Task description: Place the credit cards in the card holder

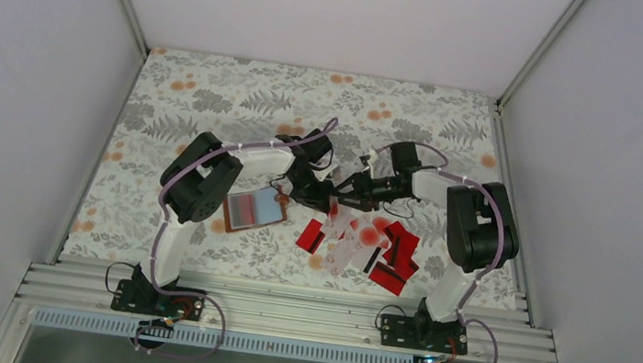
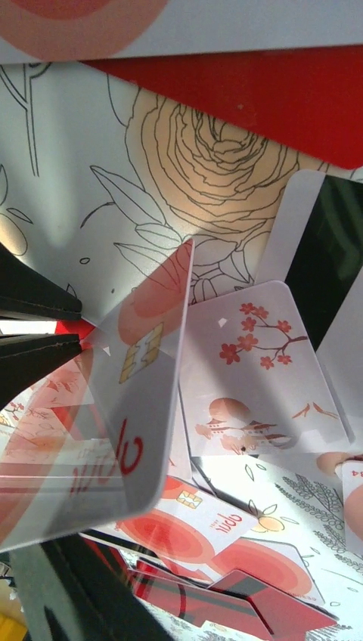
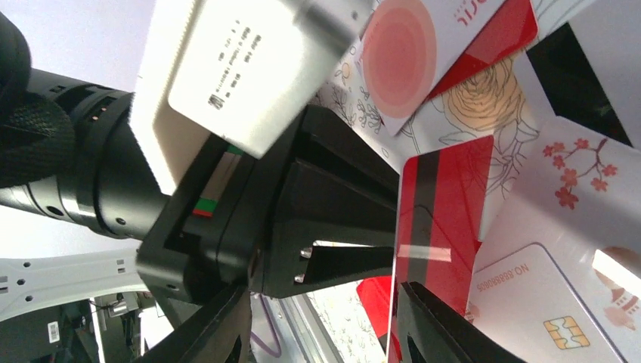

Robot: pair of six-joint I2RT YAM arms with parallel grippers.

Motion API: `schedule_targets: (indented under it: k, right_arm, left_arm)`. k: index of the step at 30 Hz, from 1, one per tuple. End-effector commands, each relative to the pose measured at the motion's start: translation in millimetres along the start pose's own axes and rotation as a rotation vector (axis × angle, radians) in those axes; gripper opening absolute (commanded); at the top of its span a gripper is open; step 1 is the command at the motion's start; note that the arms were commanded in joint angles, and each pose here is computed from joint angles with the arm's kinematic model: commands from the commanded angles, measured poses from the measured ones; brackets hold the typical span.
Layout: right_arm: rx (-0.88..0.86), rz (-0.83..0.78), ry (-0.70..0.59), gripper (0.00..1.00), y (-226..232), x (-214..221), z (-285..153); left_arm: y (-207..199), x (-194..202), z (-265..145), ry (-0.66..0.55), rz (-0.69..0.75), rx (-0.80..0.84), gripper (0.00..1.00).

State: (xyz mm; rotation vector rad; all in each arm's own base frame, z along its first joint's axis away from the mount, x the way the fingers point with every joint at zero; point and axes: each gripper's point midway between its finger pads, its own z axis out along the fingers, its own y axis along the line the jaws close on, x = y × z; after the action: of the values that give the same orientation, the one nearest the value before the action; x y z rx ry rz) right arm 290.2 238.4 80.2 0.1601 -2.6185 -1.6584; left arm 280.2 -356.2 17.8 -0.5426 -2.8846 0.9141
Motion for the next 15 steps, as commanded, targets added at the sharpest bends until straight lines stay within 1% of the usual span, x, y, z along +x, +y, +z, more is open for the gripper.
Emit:
schedule_targets:
  k: [1,6,15]
  right_arm:
    - [0.008,-0.003,0.015,0.49,-4,10,5]
    - [0.052,0.015,0.010,0.44,-14,11,5]
    - [0.171,0.035,0.003,0.32,-32,10,3]
  left_arm:
    - [4,10,10,0.024,-0.007,-0.007,0.07]
    - [7,12,10,0.028,-0.013,-0.004,0.07]
    - [7,10,9,0.022,-0.011,-0.005,0.07]
